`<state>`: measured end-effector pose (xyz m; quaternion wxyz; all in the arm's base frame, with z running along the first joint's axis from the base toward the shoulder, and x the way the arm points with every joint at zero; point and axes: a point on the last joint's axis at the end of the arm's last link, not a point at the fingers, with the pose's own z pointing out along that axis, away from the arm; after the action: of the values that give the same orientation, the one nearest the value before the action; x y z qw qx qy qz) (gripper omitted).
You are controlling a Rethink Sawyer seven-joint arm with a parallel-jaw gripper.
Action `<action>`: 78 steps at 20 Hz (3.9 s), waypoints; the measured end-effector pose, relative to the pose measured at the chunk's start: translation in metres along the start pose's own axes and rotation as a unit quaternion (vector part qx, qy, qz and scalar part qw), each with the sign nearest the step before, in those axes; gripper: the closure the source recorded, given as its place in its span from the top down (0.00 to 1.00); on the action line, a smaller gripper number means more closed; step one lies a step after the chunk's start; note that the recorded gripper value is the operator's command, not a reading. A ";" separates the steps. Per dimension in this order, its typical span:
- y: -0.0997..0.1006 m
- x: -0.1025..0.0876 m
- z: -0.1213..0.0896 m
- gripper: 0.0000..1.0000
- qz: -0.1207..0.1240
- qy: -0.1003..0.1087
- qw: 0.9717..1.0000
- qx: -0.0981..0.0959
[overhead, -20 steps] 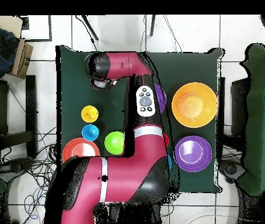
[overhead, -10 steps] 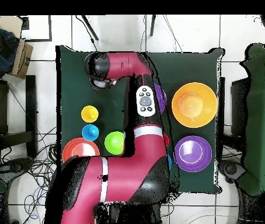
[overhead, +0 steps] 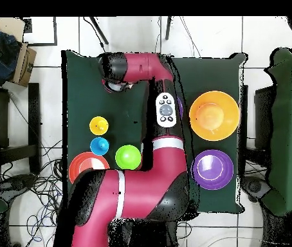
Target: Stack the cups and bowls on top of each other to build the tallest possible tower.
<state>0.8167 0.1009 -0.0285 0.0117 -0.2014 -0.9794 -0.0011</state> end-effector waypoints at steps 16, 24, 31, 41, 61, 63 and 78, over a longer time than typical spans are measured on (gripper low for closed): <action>-0.023 -0.026 0.003 0.00 0.025 -0.003 1.000 -0.004; -0.022 -0.027 0.004 0.00 0.025 -0.003 1.000 -0.006; -0.021 -0.028 0.004 0.00 0.014 -0.002 1.000 -0.012; -0.018 -0.027 0.005 0.00 -0.016 0.005 1.000 -0.025; -0.047 -0.040 0.007 0.00 -0.023 0.012 0.999 -0.031; -0.049 -0.042 0.007 0.00 -0.022 0.012 0.999 -0.031; -0.052 -0.043 0.008 0.00 -0.019 0.012 0.999 -0.032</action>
<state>0.8354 0.0363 -0.0369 0.0174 -0.1827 -0.9824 -0.0354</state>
